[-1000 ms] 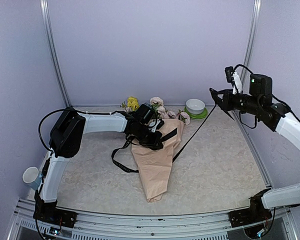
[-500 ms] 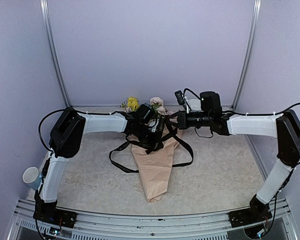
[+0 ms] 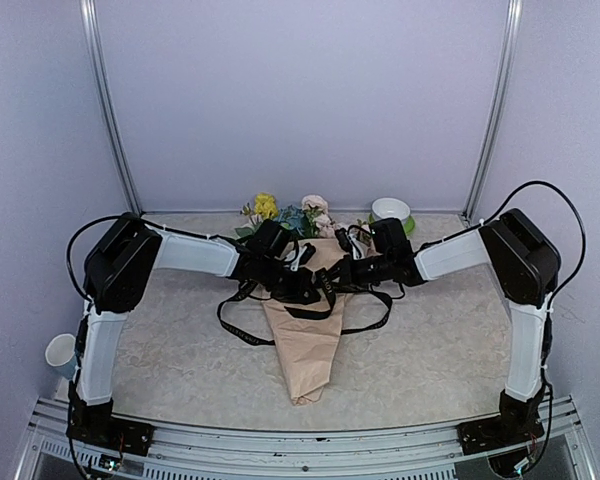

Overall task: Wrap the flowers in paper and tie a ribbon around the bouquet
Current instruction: Place the right side of the ribbon on the folded bouquet, then place the left side of the ribbon on the folded bouquet.

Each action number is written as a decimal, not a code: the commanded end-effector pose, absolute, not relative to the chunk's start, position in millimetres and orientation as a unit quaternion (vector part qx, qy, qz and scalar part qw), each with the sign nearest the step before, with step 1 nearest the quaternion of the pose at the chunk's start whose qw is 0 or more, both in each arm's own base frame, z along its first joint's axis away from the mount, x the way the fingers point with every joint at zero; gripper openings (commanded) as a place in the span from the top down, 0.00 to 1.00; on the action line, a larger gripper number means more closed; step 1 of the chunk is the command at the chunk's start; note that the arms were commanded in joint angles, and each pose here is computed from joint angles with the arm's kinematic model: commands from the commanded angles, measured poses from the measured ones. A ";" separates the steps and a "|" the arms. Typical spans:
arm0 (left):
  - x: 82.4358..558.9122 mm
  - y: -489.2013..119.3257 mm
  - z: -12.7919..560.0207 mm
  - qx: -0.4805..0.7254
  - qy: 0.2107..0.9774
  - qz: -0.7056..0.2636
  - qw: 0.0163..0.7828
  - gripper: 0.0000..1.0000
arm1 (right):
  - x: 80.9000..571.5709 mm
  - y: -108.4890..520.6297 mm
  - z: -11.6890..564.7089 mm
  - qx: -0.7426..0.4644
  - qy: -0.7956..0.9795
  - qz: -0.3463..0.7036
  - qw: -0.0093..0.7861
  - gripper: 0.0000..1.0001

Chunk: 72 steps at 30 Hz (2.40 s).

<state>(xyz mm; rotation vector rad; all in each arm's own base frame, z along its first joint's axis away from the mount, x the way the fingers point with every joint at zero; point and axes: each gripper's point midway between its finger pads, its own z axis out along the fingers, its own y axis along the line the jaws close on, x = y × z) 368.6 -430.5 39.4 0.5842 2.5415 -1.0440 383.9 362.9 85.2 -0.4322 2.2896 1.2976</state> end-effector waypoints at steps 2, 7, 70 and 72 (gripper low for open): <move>357.8 -428.5 127.2 0.200 0.842 -0.440 0.240 1.00 | 396.5 363.5 68.3 -0.145 0.849 0.460 0.215 1.00; 335.5 -404.7 171.9 0.207 0.825 -0.450 0.271 1.00 | 396.3 364.7 49.7 -0.147 0.861 0.449 0.188 1.00; 427.3 -335.4 168.0 0.315 0.827 -0.236 0.400 0.32 | 349.1 383.9 71.0 -0.240 0.815 0.513 0.120 0.89; 406.1 -345.4 157.3 0.330 0.827 -0.271 0.366 0.33 | 349.0 384.3 71.2 -0.239 0.816 0.513 0.118 0.89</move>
